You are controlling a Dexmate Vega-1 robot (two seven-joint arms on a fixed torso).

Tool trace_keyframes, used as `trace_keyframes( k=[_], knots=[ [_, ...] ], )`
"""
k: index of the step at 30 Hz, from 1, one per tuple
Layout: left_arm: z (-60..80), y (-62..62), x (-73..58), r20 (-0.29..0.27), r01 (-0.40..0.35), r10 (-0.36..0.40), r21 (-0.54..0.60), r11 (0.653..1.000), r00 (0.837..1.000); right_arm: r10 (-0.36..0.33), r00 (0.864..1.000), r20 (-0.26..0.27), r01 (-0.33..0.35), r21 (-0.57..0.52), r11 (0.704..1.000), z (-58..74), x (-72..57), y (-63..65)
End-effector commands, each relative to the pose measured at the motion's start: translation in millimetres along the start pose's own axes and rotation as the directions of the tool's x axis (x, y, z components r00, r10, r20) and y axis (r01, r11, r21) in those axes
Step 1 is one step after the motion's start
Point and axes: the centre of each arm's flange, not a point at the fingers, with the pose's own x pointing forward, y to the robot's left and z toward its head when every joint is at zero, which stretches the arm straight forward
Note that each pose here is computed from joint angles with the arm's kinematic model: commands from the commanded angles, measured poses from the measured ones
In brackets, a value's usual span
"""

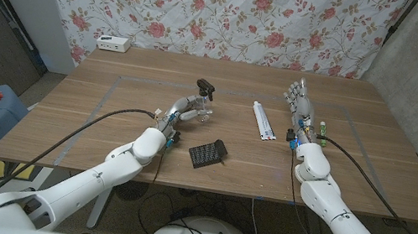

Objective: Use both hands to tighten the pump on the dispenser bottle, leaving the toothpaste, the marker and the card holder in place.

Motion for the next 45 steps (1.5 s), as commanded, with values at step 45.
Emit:
trace_keyframes(
  k=[45],
  knots=[
    [4.5,10.6,3.9,-0.016,0.045,-0.045,0.025,0.999,0.999,-0.033,0.999,-0.003,0.033,-0.002,0.999,-8.9,-7.5,0.5]
  ],
)
